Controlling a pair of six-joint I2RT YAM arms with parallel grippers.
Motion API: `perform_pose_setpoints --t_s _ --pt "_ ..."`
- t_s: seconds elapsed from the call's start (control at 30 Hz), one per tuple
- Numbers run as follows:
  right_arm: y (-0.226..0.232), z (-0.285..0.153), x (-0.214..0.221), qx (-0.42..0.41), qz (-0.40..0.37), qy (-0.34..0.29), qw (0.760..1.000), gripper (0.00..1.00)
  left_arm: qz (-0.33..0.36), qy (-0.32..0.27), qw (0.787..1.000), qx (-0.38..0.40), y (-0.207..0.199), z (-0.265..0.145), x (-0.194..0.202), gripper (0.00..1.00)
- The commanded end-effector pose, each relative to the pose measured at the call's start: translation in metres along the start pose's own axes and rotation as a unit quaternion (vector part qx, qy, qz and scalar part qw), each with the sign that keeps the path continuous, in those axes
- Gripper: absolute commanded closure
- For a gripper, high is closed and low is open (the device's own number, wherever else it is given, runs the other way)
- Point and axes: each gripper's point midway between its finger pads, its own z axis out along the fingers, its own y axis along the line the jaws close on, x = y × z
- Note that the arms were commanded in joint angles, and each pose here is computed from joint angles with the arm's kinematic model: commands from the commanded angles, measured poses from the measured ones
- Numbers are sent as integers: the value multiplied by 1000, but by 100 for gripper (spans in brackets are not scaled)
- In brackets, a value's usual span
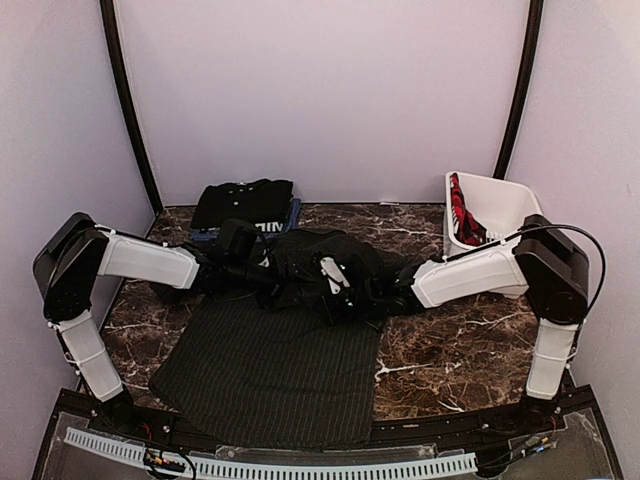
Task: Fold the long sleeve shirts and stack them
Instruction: Pass from the right arm to the left
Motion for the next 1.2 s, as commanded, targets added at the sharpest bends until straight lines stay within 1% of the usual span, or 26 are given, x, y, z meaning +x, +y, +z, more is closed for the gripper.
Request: perform_pose_setpoints --t_s 0.0,0.2,0.43,0.5,0.57,0.6,0.63,0.67,0.73,0.77,0.8,0.83,0.87,0.97,1.0,1.03,1.07,1.1,1.13,1.17 --pt "0 5 -2 42 -43 -18 998 100 -2 4 1000 -7 3 -3 1 34" --pt "3 6 1 55 -74 -26 995 100 -14 5 999 -36 22 10 -3 35" --pt "6 8 7 54 -95 -25 994 100 -29 2 998 -53 38 24 -10 41" --pt "8 8 7 50 -98 -23 994 100 -29 2 998 -52 38 26 -11 47" --pt "9 6 5 49 -99 -25 994 100 -25 1 999 -47 35 28 -13 57" --pt "9 5 3 49 -100 -27 993 99 -22 1 999 -44 33 29 -14 68" --pt "10 3 0 50 -100 -29 993 99 -15 1 999 -41 30 30 -16 74" --pt "10 1 -2 51 -99 -30 993 97 -12 2 999 -40 27 31 -16 86" --pt "10 -5 -11 54 -92 -32 994 91 6 2 999 -36 17 30 -19 98" --pt "9 -9 -16 55 -85 -36 994 84 27 -4 999 -29 5 29 -23 99" --pt "7 -15 -23 55 -75 -42 995 73 34 -9 999 -37 3 27 -26 100" --pt "2 -24 -30 58 -62 -52 995 66 61 -18 998 -28 -12 23 -31 100" --pt "-2 -33 -37 61 -49 -60 995 60 73 -29 996 -32 -19 18 -35 100" --pt "-17 -65 -58 66 -13 -90 994 51 149 -61 987 -16 -60 2 -48 100" --pt "-22 -76 -63 70 -3 -100 993 50 169 -71 983 -6 -80 -6 -51 100" --pt "-27 -86 -67 74 4 -108 991 49 197 -73 978 -5 -89 -9 -52 100" --pt "-32 -99 -73 80 14 -121 989 48 209 -77 975 -2 -104 -15 -53 100" --pt "-39 -108 -78 91 24 -131 987 47 229 -77 970 -8 -108 -19 -53 100" --pt "-49 -114 -77 108 36 -130 985 47 255 -88 963 4 -127 -28 -55 100" --pt "-60 -121 -77 126 49 -131 982 46 261 -88 961 -3 -129 -31 -54 100"
